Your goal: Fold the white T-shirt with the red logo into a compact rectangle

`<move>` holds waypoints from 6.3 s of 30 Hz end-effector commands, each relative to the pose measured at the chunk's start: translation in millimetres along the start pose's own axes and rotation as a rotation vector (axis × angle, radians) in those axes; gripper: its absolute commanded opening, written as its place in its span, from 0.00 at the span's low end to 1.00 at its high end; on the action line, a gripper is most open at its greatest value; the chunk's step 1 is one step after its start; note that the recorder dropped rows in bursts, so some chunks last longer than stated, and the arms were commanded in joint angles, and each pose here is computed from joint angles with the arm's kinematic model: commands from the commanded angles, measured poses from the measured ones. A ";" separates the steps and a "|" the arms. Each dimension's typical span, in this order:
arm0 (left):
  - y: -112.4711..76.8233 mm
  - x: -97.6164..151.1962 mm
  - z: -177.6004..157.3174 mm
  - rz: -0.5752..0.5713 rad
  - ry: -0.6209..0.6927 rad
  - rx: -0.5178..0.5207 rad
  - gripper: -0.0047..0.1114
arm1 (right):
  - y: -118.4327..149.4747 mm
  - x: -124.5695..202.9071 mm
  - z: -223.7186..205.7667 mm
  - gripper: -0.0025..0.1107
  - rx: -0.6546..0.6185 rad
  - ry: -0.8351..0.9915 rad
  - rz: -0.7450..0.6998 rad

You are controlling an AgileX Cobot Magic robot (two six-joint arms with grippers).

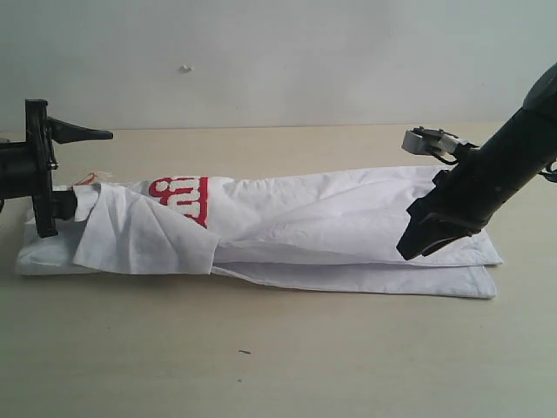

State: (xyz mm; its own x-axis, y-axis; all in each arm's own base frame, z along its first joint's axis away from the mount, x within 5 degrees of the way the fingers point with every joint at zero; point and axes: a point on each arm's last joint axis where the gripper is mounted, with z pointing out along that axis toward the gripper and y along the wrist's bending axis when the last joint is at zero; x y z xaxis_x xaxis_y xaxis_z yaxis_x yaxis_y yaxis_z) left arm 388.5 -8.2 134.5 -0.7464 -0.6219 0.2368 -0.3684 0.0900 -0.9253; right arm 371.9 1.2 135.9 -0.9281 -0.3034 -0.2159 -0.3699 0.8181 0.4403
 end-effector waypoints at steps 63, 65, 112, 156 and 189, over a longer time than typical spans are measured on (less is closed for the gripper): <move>39.7 43.2 28.4 0.295 0.193 -0.352 0.54 | 2.0 -1.2 -2.4 0.39 -0.032 -0.014 0.018; 39.2 43.2 28.6 0.290 0.190 -0.347 0.42 | 2.0 -1.2 -2.4 0.39 -0.032 -0.014 0.018; -25.2 -4.1 11.3 0.756 0.162 -0.344 0.04 | 1.2 -3.5 -2.4 0.39 -0.024 -0.040 0.020; -47.8 37.4 60.1 1.236 0.458 -0.643 0.04 | 1.0 -3.7 -2.4 0.39 -0.022 -0.041 0.020; -14.4 24.7 102.0 1.267 0.206 -0.809 0.10 | 0.8 -4.7 -2.4 0.39 -0.020 -0.052 0.024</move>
State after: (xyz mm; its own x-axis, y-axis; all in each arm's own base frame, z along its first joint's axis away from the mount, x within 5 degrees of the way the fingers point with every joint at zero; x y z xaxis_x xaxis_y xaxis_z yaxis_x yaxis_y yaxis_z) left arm 427.7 -106.1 117.6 -0.8442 0.3301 -0.4223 0.4328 0.8846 -0.1737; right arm 373.8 4.0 137.6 -0.9354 -0.2660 -0.2331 -0.3477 0.8124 0.4681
